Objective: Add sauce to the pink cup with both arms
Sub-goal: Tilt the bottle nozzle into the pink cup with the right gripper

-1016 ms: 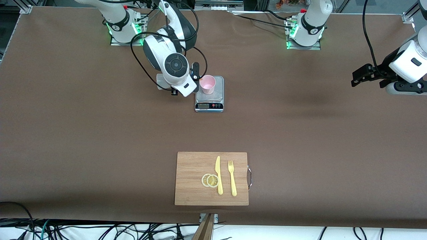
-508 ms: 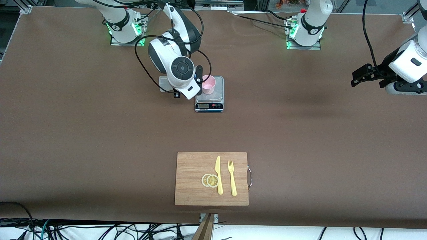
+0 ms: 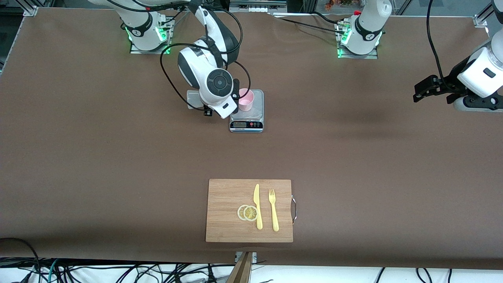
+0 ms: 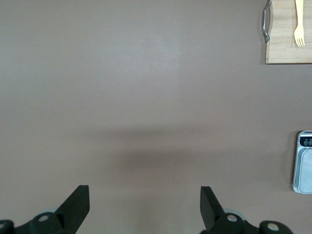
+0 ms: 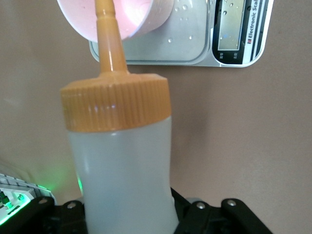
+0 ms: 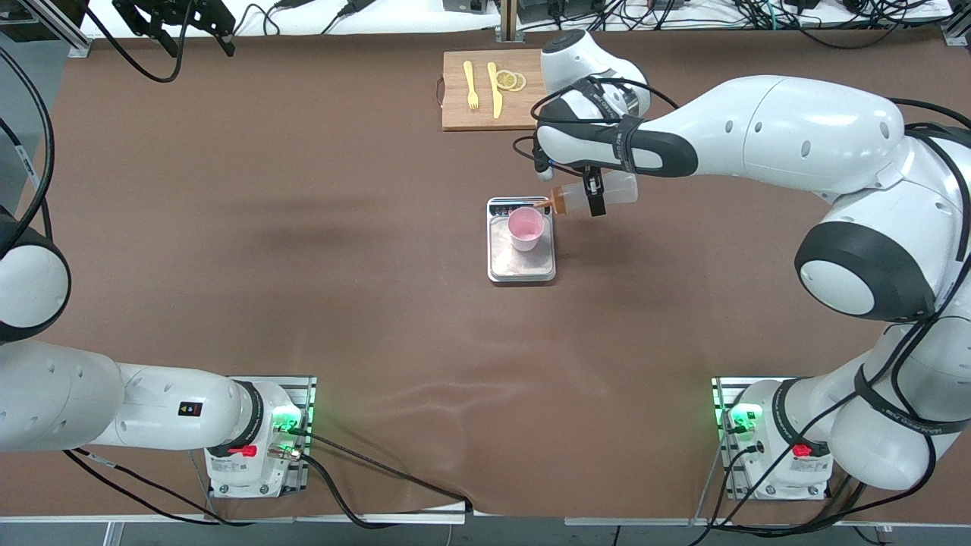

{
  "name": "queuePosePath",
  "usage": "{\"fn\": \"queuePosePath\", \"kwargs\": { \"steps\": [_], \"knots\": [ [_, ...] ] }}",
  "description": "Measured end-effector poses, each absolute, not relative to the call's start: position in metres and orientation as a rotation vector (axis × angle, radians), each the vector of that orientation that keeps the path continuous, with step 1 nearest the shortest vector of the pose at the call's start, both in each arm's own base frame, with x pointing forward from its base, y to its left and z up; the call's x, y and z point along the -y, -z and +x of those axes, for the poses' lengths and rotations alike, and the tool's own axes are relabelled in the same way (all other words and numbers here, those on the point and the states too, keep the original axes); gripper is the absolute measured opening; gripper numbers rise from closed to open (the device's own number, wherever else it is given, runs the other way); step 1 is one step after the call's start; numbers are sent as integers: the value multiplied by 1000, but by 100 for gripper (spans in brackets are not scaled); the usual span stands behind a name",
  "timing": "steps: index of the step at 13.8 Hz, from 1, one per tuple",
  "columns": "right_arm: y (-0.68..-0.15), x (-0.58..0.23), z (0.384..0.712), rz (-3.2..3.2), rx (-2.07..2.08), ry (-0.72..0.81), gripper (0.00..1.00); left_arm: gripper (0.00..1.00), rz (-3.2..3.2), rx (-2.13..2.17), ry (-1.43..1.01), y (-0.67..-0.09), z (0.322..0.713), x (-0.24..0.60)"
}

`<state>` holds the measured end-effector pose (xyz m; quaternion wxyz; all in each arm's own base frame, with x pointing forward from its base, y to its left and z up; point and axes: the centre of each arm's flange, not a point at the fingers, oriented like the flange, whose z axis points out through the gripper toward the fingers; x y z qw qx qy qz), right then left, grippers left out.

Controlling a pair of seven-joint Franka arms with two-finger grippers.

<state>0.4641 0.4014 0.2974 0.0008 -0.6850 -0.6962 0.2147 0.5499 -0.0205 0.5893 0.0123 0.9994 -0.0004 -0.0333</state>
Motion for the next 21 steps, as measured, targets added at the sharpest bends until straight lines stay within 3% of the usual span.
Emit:
{"fn": "queuePosePath", "kwargs": {
  "steps": [21],
  "knots": [
    [-295,-412,458,-2160,2227,-738,31,100,3115,2,103,-589,550,21]
  ]
}}
